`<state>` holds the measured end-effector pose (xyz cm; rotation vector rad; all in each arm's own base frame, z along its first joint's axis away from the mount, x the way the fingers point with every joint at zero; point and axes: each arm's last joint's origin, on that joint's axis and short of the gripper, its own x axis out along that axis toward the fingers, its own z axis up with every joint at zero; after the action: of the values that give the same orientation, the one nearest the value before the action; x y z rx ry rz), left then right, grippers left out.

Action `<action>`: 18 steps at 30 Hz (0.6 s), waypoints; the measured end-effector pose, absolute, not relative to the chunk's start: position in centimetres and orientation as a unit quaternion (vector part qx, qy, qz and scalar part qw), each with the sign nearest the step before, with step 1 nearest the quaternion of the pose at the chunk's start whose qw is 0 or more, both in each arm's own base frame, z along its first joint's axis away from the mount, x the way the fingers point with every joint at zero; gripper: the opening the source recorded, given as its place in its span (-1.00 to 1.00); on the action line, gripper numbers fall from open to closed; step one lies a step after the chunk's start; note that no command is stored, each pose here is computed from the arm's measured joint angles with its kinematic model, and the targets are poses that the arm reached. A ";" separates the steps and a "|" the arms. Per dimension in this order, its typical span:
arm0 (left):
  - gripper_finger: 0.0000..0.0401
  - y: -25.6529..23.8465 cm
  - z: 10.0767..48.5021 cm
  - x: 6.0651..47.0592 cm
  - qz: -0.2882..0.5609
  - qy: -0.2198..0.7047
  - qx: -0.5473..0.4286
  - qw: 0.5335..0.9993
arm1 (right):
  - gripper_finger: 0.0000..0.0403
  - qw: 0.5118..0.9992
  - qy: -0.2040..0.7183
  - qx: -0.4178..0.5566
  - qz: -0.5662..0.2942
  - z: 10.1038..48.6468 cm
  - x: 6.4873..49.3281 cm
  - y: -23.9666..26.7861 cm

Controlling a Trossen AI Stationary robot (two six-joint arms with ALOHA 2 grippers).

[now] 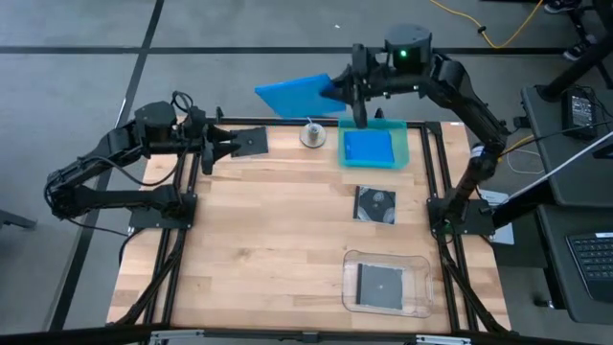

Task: Pick & place jewel cases by type
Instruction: Put the blue CD case into the blue bin

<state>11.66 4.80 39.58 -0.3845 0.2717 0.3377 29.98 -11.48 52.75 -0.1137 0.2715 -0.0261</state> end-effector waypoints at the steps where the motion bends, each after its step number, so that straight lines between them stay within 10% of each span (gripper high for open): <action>1: -0.07 4.8 39.6 11.7 0.167 0.134 -0.190 0.958 | -0.74 0.988 0.133 -0.081 -0.018 52.9 29.9 -11.1; 18: -0.07 4.8 39.6 11.7 0.168 0.134 -0.189 0.958 | -0.74 0.901 0.071 -0.423 0.063 55.0 29.1 -3.7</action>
<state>11.66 4.80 39.58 -0.3837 0.2718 0.3408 29.14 -3.68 54.95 -0.8743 0.1473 0.1307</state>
